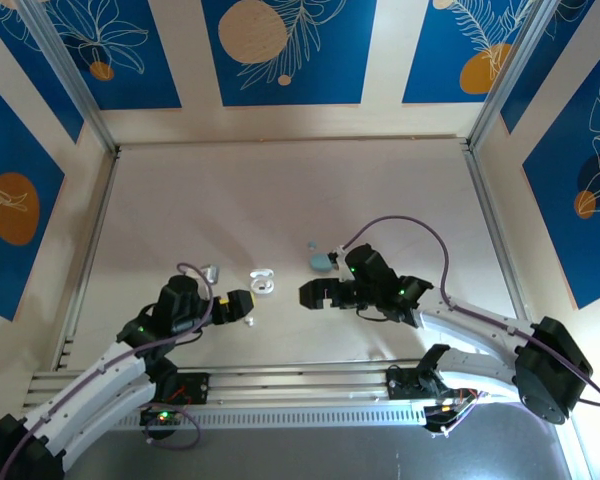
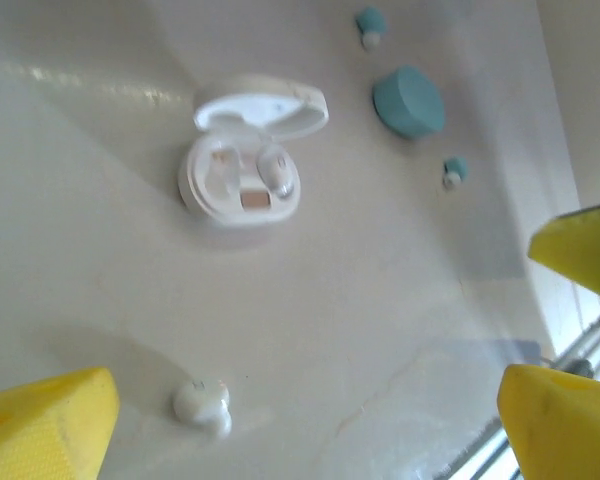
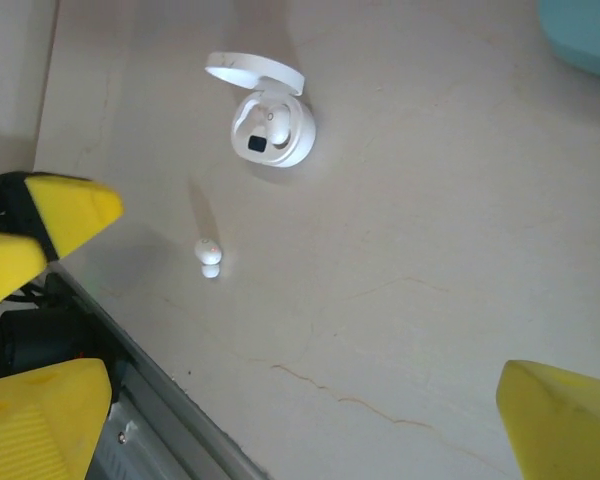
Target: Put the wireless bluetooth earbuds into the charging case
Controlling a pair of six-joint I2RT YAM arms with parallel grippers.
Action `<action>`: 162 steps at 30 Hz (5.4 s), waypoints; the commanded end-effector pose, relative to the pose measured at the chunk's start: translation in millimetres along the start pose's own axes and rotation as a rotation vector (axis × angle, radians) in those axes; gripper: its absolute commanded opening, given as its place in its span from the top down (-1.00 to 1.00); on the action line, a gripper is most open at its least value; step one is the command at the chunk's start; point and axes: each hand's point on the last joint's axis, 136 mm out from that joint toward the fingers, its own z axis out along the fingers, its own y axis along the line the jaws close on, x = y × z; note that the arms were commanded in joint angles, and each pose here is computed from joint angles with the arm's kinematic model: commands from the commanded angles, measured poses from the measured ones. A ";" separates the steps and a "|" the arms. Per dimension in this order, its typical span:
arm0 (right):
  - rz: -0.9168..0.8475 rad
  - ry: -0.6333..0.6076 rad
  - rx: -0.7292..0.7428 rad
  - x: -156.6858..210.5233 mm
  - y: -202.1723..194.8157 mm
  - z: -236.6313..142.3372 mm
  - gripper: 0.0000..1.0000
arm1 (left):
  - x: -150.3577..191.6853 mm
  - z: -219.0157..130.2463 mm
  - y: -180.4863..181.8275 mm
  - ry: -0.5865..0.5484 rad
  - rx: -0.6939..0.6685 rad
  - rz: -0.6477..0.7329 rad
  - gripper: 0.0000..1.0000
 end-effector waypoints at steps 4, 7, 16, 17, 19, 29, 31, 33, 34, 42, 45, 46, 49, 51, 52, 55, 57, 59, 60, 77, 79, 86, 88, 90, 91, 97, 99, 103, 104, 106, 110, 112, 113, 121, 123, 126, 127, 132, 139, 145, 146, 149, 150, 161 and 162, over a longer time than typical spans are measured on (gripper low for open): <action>0.052 -0.018 0.047 -5.7 -5.2 1.9 -0.99 | 19.2 4.4 0.7 0.093 0.002 -0.058 -0.89; 0.045 -0.032 0.063 -6.7 -9.4 2.0 -0.99 | 21.4 10.0 -0.9 0.119 0.009 -0.068 -0.88; 0.060 -0.001 0.022 -0.7 -22.4 1.5 -0.98 | 31.6 23.7 -3.6 0.187 0.026 -0.081 -0.88; 0.059 -0.002 0.003 0.2 -21.6 1.5 -0.99 | 31.9 24.4 -3.5 0.188 0.024 -0.080 -0.88; 0.058 -0.007 -0.026 1.8 -19.8 0.8 -0.99 | 32.5 26.0 -3.0 0.192 0.021 -0.079 -0.88; 0.064 0.001 -0.033 8.2 -22.0 -2.0 -0.87 | 33.7 36.9 -4.2 0.215 0.017 -0.071 -0.90; 0.066 0.000 -0.033 8.8 -22.2 -2.5 -0.87 | 34.3 38.3 -4.3 0.216 0.016 -0.068 -0.91; 0.069 0.001 -0.032 9.1 -22.6 -2.8 -0.87 | 34.4 39.7 -4.9 0.218 0.015 -0.067 -0.91; 0.070 0.000 -0.030 9.0 -23.0 -3.1 -0.86 | 34.5 40.2 -5.3 0.219 0.015 -0.066 -0.92; 0.073 0.002 -0.026 10.3 -23.8 -4.1 -0.86 | 34.0 45.3 -10.1 0.224 0.019 -0.053 -0.93; 0.074 0.001 -0.024 10.2 -24.2 -4.3 -0.86 | 33.3 47.8 -11.2 0.226 0.018 -0.047 -0.93; 0.075 0.000 -0.023 9.6 -24.3 -4.5 -0.86 | 33.7 48.8 -11.0 0.228 0.017 -0.046 -0.94; 0.075 0.000 -0.022 9.8 -24.5 -4.7 -0.86 | 33.6 51.5 -12.5 0.231 0.020 -0.042 -0.94; 0.077 0.001 -0.021 10.0 -24.7 -5.0 -0.86 | 33.5 52.8 -12.8 0.233 0.018 -0.038 -0.94; 0.076 0.003 -0.022 10.6 -24.8 -4.9 -0.87 | 33.8 53.3 -12.8 0.235 0.016 -0.035 -0.94; 0.079 0.002 -0.020 10.3 -25.2 -5.3 -0.86 | 32.3 54.0 -12.1 0.233 0.006 -0.025 -0.94; 0.079 0.003 -0.020 10.8 -25.4 -5.4 -0.86 | 30.9 54.1 -12.0 0.232 -0.002 -0.015 -0.95; 0.079 0.003 -0.020 10.6 -25.8 -5.5 -0.86 | 29.4 54.0 -12.1 0.229 -0.008 -0.005 -0.95; 0.079 0.003 -0.020 10.6 -25.6 -5.7 -0.86 | 28.7 53.9 -12.3 0.229 -0.011 0.002 -0.95; 0.090 0.004 -0.016 12.9 -27.7 -7.1 -0.86 | 21.5 55.5 -13.1 0.224 -0.042 0.046 -0.96; 0.090 0.003 -0.015 12.4 -27.7 -7.4 -0.86 | 22.2 55.7 -12.3 0.226 -0.044 0.046 -0.96; 0.093 0.005 -0.015 12.8 -27.9 -7.5 -0.86 | 19.2 54.0 -15.6 0.216 -0.038 0.050 -0.96; 0.092 0.005 -0.017 12.4 -27.2 -7.9 -0.86 | 15.3 51.1 -17.4 0.195 -0.036 0.056 -0.96; 0.093 0.004 -0.018 12.6 -26.8 -8.4 -0.86 | 10.1 46.5 -18.8 0.165 -0.038 0.064 -0.97; 0.094 0.003 -0.021 12.3 -26.1 -9.1 -0.86 | 6.7 42.9 -20.0 0.146 -0.039 0.072 -0.98; 0.101 -0.007 -0.047 10.7 -19.2 -15.2 -0.88 | -15.5 12.5 -24.1 -0.001 -0.053 0.140 -0.99; 0.103 -0.012 -0.056 9.8 -16.9 -17.9 -0.92 | -24.3 -1.0 -24.4 -0.067 -0.061 0.167 -0.99; 0.107 -0.022 -0.063 9.1 -13.8 -22.4 -0.98 | -43.0 -25.4 -24.2 -0.217 -0.068 0.228 -0.99; 0.108 -0.022 -0.066 9.0 -12.7 -23.3 -0.99 | -46.7 -30.4 -24.8 -0.255 -0.060 0.243 -0.99; 0.113 -0.027 -0.072 7.9 -10.9 -24.7 -0.99 | -52.7 -37.9 -25.5 -0.325 -0.040 0.270 -0.99; 0.119 -0.035 -0.077 7.7 -8.2 -25.6 -0.99 | -59.5 -44.9 -22.6 -0.440 -0.006 0.307 -0.99; 0.116 -0.048 -0.079 6.2 -6.6 -26.6 -0.98 | -61.6 -44.9 -18.7 -0.479 -0.006 0.318 -0.99; 0.121 -0.055 -0.074 5.6 -7.1 -26.8 -0.99 | -63.0 -44.9 -16.4 -0.495 -0.011 0.317 -0.99; 0.163 -0.095 -0.092 3.7 3.1 -17.0 -0.98 | -64.2 -35.0 -7.8 -0.481 -0.059 0.318 -0.99; 0.155 -0.091 -0.086 5.6 8.7 -11.1 -0.99 | -63.0 -31.7 -7.1 -0.464 -0.063 0.312 -0.99; 0.099 -0.099 -0.052 5.0 20.2 -5.5 -0.98 | -63.2 -29.7 -10.4 -0.448 -0.057 0.316 -0.99; 0.087 -0.102 -0.044 4.3 23.8 -3.7 -0.98 | -63.1 -29.4 -11.1 -0.446 -0.054 0.316 -0.99; 0.120 -0.028 -0.071 4.7 43.3 16.3 -0.92 | -62.1 -27.8 -11.7 -0.426 -0.044 0.296 -0.99; 0.216 0.079 -0.088 14.9 57.9 57.6 -0.38 | -65.0 -28.3 -8.3 -0.399 0.009 0.211 -0.99; 0.282 0.137 -0.039 25.8 62.1 83.4 0.07 | -71.2 -31.3 7.3 -0.395 0.066 0.065 -0.99; 0.294 0.146 -0.029 28.4 62.1 87.7 0.08 | -72.3 -32.1 9.0 -0.395 0.077 0.045 -0.99; 0.323 0.168 -0.014 35.9 63.3 99.6 0.20 | -74.7 -33.9 10.4 -0.397 0.097 0.019 -0.99; 0.336 0.172 -0.009 38.0 63.1 103.3 0.24 | -74.6 -34.1 9.9 -0.395 0.099 0.019 -0.99; 0.390 0.200 -0.011 49.7 74.0 131.4 0.40 | -74.6 -37.3 8.1 -0.394 0.095 0.030 -0.99; 0.394 0.200 -0.014 51.0 74.1 133.5 0.40 | -74.5 -37.3 8.5 -0.394 0.094 0.030 -0.99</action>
